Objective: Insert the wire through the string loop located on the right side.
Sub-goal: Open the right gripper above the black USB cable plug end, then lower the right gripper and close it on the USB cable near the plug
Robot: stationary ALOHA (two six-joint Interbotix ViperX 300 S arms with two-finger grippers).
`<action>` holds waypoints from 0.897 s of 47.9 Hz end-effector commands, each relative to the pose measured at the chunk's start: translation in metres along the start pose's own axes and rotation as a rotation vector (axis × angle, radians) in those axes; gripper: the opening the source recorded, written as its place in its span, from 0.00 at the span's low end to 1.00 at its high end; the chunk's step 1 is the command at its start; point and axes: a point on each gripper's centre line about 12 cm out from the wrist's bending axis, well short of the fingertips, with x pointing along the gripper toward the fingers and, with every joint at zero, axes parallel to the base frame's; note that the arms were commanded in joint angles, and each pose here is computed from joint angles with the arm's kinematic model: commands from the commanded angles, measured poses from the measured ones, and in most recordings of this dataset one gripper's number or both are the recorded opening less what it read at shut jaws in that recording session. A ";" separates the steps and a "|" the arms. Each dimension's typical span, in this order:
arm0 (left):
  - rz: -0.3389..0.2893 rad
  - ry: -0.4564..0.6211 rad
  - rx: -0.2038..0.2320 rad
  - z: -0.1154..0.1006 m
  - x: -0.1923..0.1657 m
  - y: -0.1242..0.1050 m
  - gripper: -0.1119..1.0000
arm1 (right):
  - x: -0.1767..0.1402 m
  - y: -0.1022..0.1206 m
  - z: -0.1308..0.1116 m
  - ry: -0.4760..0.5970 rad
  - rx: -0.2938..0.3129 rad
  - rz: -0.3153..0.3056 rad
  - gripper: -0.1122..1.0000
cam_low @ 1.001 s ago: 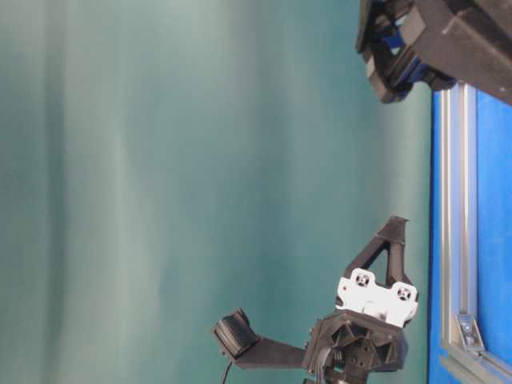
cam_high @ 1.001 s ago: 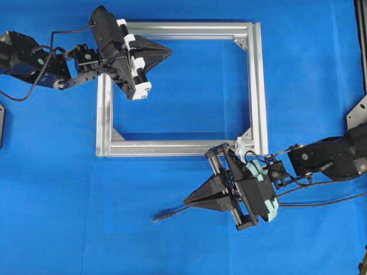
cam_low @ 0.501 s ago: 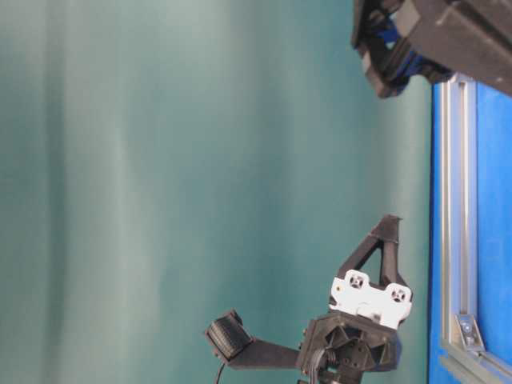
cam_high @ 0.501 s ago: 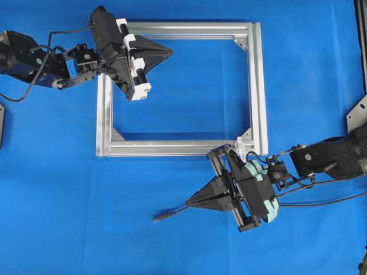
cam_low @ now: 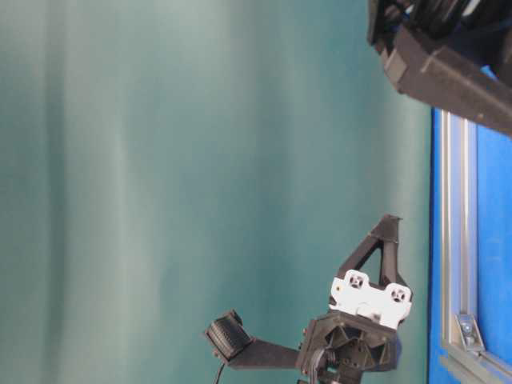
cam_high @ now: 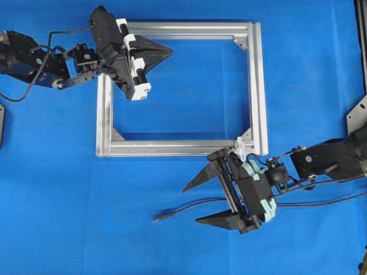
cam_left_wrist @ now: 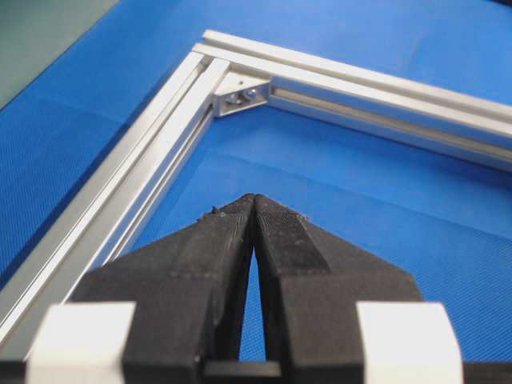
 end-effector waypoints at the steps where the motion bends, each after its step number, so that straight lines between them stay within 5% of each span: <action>1: -0.002 -0.044 0.000 0.015 -0.001 0.000 0.10 | 0.000 0.001 0.017 -0.051 0.004 -0.001 0.89; 43: -0.001 -0.031 -0.001 0.010 -0.004 0.000 0.10 | 0.042 0.000 -0.040 0.081 0.098 -0.048 0.82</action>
